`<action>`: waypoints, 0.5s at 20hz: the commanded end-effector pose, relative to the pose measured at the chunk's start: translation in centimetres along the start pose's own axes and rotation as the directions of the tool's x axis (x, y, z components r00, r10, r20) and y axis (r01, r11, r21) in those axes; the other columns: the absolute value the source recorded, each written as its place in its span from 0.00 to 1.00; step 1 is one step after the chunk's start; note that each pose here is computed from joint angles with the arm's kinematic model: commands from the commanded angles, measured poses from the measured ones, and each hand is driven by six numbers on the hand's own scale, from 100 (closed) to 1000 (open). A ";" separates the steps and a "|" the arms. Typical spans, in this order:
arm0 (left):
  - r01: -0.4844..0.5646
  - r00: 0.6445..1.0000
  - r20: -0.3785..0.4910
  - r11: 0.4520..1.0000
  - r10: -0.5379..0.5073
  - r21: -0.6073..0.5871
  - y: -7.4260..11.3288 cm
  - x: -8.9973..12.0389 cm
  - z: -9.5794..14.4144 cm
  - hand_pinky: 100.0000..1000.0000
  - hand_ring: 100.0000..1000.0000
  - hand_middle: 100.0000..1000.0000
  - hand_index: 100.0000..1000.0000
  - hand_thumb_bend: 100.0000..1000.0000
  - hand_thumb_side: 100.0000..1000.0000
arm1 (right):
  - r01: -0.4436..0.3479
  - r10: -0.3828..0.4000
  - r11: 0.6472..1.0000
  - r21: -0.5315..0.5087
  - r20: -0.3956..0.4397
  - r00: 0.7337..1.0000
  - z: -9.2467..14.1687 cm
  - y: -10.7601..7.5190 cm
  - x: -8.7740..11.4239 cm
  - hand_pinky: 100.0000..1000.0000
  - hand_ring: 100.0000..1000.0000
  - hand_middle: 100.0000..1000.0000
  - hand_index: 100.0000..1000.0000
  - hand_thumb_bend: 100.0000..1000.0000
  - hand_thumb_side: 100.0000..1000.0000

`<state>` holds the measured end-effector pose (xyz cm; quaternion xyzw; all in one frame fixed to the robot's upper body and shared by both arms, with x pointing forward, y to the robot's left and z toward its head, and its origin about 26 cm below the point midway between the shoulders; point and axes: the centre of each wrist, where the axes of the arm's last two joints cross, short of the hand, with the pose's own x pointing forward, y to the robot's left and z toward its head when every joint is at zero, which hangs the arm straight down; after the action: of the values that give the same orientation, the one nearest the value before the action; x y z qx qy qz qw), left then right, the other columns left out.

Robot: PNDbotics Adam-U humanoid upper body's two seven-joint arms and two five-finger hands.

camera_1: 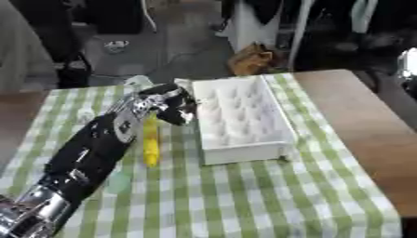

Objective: Pick up objects on the table and place them in the box.

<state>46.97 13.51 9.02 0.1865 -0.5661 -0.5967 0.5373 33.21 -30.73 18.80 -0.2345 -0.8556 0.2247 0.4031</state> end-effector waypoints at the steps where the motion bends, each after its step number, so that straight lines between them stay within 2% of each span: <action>1: 0.074 0.996 0.044 0.997 -0.075 0.038 1.6 1.9 -0.3 0.49 0.22 0.00 0.10 0.00 0.18 | -0.005 0.005 1.000 0.000 0.027 1.000 -0.6 -0.5 0.5 0.69 0.74 0.75 0.95 0.09 0.41; 2: 0.078 0.996 0.049 0.996 -0.080 0.038 1.6 2.1 -0.3 0.50 0.22 0.00 0.10 0.00 0.18 | -0.005 0.005 1.000 0.000 0.027 1.000 -0.6 -0.5 0.5 0.69 0.74 0.75 0.95 0.07 0.42; 5: 0.126 0.990 0.059 0.991 -0.128 0.035 1.1 2.8 -0.6 0.50 0.22 0.00 0.11 0.00 0.17 | -0.002 0.002 1.000 0.005 0.030 1.000 -0.7 -0.4 0.5 0.69 0.74 0.75 0.95 0.09 0.41; 10: 0.201 0.978 0.046 0.979 -0.202 0.022 -0.5 3.9 -1.0 0.50 0.25 0.00 0.14 0.00 0.14 | 0.000 0.000 1.000 0.007 0.031 1.000 -0.7 -0.4 0.5 0.69 0.73 0.75 0.95 0.08 0.41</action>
<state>46.05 10.14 8.66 0.2187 -0.5543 -0.6462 0.4768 33.27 -30.51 18.86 -0.2287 -0.8562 0.2297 0.4022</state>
